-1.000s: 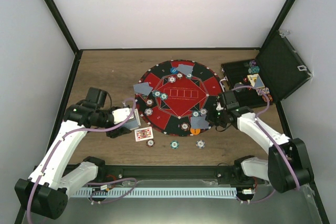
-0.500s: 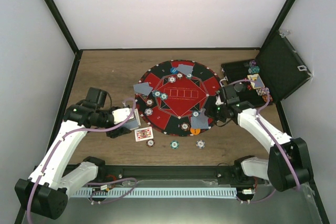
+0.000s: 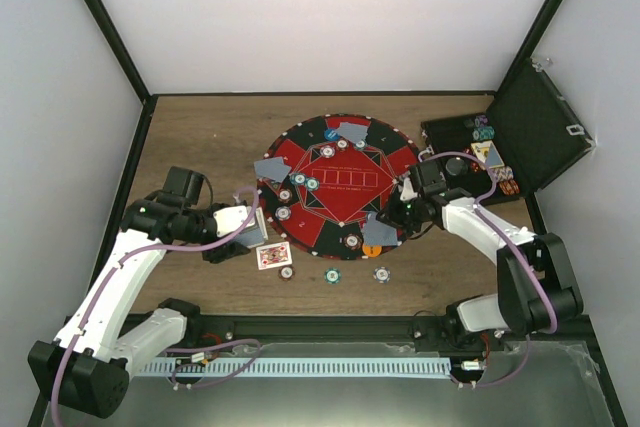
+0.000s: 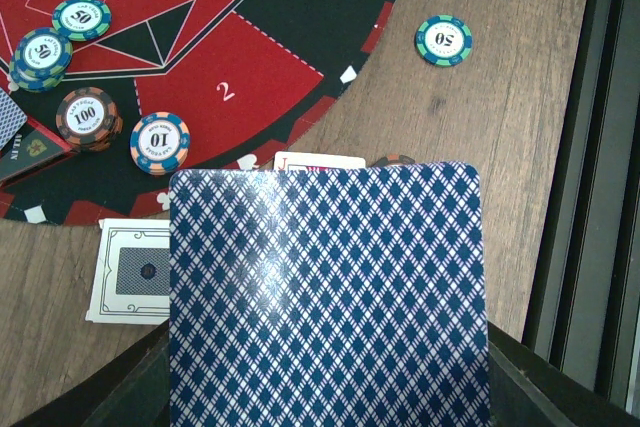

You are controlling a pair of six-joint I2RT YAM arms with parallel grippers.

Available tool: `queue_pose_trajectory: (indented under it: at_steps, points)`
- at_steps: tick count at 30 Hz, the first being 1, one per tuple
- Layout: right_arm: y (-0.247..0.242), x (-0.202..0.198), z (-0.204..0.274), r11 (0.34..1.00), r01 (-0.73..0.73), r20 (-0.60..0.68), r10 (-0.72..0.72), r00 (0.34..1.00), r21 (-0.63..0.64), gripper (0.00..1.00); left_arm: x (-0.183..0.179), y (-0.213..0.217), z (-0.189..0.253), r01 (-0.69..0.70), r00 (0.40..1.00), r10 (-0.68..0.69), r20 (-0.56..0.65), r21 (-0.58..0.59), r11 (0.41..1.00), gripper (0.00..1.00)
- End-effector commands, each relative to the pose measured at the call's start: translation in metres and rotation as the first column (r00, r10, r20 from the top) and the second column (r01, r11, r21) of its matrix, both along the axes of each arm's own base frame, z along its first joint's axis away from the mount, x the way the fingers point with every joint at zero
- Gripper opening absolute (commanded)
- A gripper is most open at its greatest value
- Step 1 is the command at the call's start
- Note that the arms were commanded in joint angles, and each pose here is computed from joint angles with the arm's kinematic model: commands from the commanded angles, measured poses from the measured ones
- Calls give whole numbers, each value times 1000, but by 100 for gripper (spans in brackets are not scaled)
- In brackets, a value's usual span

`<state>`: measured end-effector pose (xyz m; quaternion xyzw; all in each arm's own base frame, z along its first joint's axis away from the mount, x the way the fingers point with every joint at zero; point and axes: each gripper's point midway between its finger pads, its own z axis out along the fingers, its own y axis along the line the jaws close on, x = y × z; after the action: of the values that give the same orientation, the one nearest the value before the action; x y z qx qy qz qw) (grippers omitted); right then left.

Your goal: Distribute texas hold em gaming equipment

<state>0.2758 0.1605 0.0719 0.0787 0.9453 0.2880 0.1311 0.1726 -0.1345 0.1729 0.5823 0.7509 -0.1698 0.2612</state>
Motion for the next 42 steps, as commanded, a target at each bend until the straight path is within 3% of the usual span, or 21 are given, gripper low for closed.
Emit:
queue_pose_trajectory:
  at_steps: [1,5,14,16,20,24,27,34,42]
  points:
    - [-12,8,-1,997,24,23,-23,999,-67,24,2,-4,9,17,999,-16,33,-25,1000,4]
    - [-28,9,-2,986,62,28,-59,998,-157,38,2,-4,10,18,999,-17,33,-26,1000,4]
    - [-53,20,30,951,164,115,-138,984,-264,52,2,-5,12,20,999,-19,34,-32,999,4]
    - [-42,22,47,968,156,138,-130,982,-195,55,2,-5,12,23,999,-22,35,-35,999,4]
    - [20,15,90,997,28,192,-42,981,74,68,2,-7,13,26,999,-24,35,-43,999,4]
    - [97,-9,120,933,-170,198,109,974,318,82,3,-7,14,24,999,-23,34,-45,999,4]
    - [147,-29,137,856,-284,204,214,955,433,88,3,-6,14,23,999,-22,35,-40,999,4]
    - [230,-63,148,714,-450,219,397,891,537,89,1,-6,15,24,999,-23,39,-46,999,4]
    - [279,-80,137,648,-507,197,491,849,569,89,0,-6,15,30,999,-28,43,-41,999,4]
